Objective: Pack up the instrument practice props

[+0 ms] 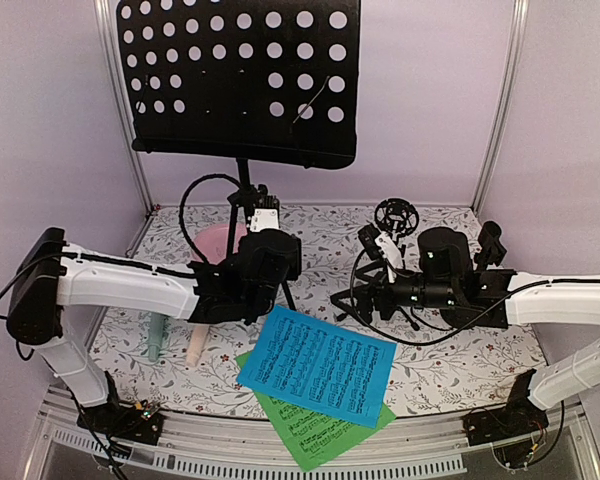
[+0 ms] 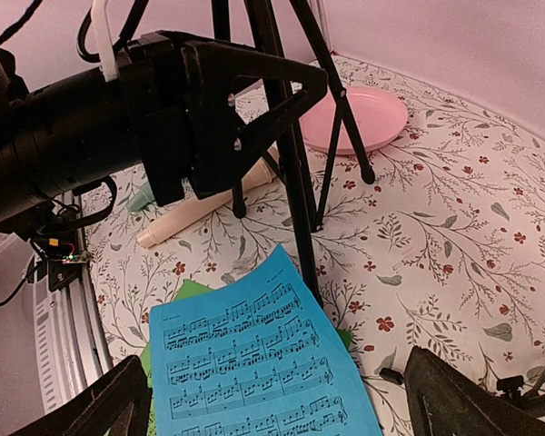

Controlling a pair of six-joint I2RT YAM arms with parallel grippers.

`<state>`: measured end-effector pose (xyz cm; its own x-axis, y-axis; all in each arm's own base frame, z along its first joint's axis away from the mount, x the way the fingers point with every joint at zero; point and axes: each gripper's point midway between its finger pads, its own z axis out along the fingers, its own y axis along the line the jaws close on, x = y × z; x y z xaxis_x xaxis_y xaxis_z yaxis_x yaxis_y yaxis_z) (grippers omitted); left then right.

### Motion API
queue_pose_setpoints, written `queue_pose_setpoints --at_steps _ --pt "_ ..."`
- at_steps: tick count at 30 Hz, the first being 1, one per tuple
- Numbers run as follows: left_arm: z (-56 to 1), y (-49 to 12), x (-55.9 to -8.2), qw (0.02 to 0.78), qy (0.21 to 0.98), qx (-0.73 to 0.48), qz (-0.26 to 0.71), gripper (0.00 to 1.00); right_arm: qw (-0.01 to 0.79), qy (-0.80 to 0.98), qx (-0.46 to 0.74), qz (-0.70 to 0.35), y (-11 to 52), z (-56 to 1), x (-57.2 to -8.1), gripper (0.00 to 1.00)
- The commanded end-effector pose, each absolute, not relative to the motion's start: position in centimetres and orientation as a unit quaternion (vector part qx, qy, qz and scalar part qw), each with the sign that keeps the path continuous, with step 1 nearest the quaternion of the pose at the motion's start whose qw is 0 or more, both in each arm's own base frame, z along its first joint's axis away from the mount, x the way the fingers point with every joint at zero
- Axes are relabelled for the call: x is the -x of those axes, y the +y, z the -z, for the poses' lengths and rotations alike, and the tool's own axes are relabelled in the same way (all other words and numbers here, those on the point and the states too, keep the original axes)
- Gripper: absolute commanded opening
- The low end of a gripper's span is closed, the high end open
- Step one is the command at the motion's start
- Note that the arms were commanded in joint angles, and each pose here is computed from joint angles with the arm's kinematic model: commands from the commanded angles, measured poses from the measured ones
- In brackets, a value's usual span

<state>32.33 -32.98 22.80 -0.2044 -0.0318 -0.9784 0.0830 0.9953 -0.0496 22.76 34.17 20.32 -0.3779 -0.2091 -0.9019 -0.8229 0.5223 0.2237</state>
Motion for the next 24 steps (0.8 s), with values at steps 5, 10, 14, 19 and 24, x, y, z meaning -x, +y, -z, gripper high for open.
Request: queue_pose_setpoints --at_steps 5,10,14,19,24 --pt "-21.6 -31.4 -33.7 0.631 0.776 0.011 -0.009 0.48 0.447 0.745 0.340 -0.360 34.1 -21.2 -22.3 0.99" --pt "-22.0 -32.8 -33.5 0.645 0.761 -0.057 0.038 0.41 0.451 0.745 0.338 -0.358 33.9 -21.4 -22.4 0.99" --pt "-21.8 -33.1 -33.5 0.641 0.757 -0.107 0.062 0.17 0.450 0.746 0.338 -0.356 33.9 -21.2 -22.4 0.99" --pt "-21.4 -33.2 -33.7 0.632 0.759 -0.141 0.067 0.05 0.448 0.749 0.339 -0.353 34.0 -20.9 -22.6 0.99" --pt "-21.5 -32.8 -33.4 0.632 0.756 -0.151 0.074 0.04 0.448 0.749 0.339 -0.350 34.1 -20.8 -22.6 0.99"
